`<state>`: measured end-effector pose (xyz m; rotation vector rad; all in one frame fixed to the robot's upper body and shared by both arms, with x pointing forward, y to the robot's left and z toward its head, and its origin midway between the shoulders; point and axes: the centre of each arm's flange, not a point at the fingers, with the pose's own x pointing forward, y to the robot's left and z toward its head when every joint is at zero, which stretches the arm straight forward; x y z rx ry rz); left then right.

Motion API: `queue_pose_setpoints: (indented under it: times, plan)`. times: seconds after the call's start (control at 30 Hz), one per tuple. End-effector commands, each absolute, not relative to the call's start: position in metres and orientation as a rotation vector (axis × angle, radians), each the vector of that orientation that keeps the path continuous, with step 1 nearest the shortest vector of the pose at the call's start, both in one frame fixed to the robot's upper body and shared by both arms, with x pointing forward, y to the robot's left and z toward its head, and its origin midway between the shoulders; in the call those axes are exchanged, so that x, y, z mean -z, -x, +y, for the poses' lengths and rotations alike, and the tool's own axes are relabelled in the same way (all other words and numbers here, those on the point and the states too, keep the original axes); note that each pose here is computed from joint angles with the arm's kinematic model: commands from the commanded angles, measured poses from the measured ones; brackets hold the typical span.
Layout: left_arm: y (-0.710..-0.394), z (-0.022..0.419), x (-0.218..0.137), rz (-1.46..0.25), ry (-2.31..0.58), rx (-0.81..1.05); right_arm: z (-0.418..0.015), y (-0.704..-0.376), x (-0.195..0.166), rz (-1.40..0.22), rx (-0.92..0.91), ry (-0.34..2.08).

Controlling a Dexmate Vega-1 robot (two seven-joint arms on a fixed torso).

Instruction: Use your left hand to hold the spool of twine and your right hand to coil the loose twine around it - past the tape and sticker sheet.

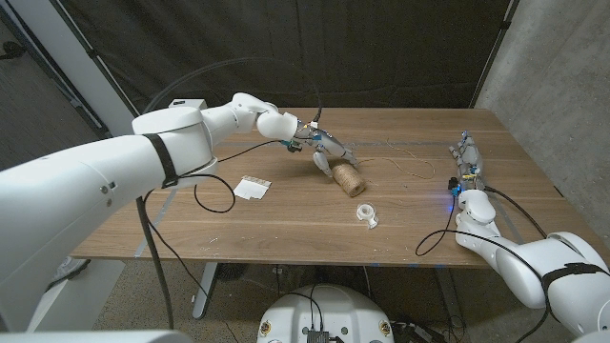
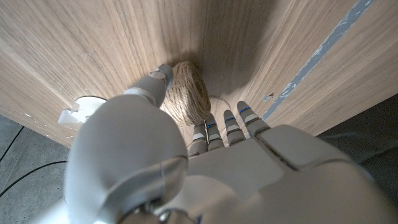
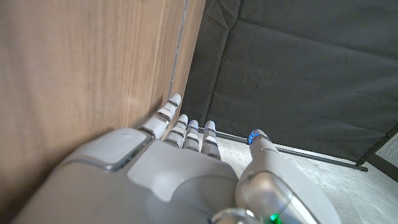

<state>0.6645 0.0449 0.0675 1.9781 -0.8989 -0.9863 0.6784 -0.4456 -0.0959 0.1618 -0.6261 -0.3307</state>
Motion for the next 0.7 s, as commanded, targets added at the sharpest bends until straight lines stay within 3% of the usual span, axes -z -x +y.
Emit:
queue_pose_setpoints:
  times: [0.03, 0.7]
  plan:
    - [-0.6612, 0.0404, -0.0620, -0.953, -1.962, 0.988, -0.4493, -0.6773, 0.1019, -0.615, 0.337, -0.173]
    - [-0.6566, 0.0488, -0.0562, -1.033, -1.928, 0.979, -0.4462, -0.6751, 0.1064, -0.624, 0.347, -0.175]
